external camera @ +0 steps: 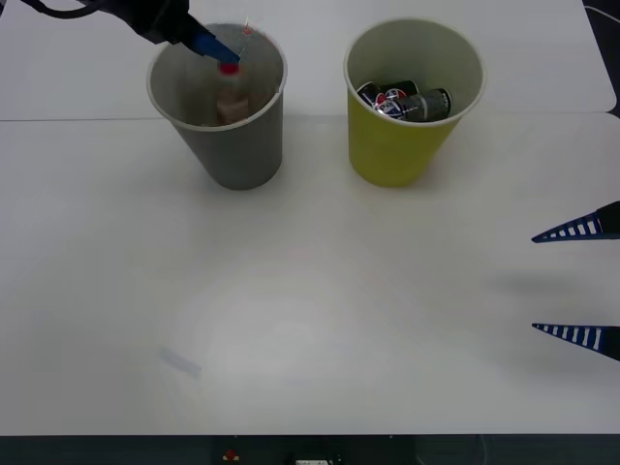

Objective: Put the can into the green bin and the plastic bottle into the gray bin

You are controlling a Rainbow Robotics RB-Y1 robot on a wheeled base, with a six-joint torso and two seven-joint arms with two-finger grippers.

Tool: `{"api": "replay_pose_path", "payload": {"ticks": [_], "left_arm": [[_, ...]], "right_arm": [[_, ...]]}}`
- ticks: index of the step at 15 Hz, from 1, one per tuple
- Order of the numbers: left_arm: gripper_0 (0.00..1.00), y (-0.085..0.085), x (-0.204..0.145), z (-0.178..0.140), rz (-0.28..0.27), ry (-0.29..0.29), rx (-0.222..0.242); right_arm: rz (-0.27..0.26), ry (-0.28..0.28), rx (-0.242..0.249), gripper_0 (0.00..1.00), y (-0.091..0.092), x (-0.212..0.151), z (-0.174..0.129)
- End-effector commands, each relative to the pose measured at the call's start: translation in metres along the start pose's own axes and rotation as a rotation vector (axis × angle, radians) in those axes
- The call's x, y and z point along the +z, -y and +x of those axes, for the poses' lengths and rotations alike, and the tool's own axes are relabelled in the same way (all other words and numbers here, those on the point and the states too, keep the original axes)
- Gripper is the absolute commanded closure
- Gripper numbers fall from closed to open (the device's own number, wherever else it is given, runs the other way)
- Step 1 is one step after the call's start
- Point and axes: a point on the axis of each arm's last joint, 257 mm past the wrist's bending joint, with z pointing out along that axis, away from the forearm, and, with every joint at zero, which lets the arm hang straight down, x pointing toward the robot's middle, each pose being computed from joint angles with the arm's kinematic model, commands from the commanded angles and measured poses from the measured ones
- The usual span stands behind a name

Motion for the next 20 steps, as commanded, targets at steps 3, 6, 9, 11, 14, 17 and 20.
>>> {"api": "replay_pose_path", "payload": {"ticks": [3, 6, 9, 11, 14, 17, 20], "left_arm": [[0.00, 0.000, -0.019, 0.018, 0.097, 0.099, 0.019], [0.00, 0.002, -0.037, 0.044, 0.125, 0.141, 0.057], [0.00, 0.005, -0.054, 0.071, 0.173, 0.205, 0.094], [0.00, 0.007, -0.063, 0.094, 0.194, 0.238, 0.129], [0.00, 0.009, -0.074, 0.127, 0.202, 0.272, 0.188], [0.00, 0.020, -0.082, 0.162, 0.202, 0.295, 0.266], [0.00, 0.038, -0.091, 0.199, 0.216, 0.304, 0.310]], "right_arm": [[0.000, 0.000, 0.000, 0.00, 0.000, 0.000, 0.000], [0.000, 0.000, 0.000, 0.00, 0.000, 0.000, 0.000], [0.000, 0.000, 0.000, 0.00, 0.000, 0.000, 0.000], [0.000, 0.000, 0.000, 0.00, 0.000, 0.000, 0.000], [0.000, 0.000, 0.000, 0.00, 0.000, 0.000, 0.000], [0.000, 0.000, 0.000, 0.00, 0.000, 0.000, 0.000], [0.000, 0.000, 0.000, 0.00, 0.000, 0.000, 0.000]]}}
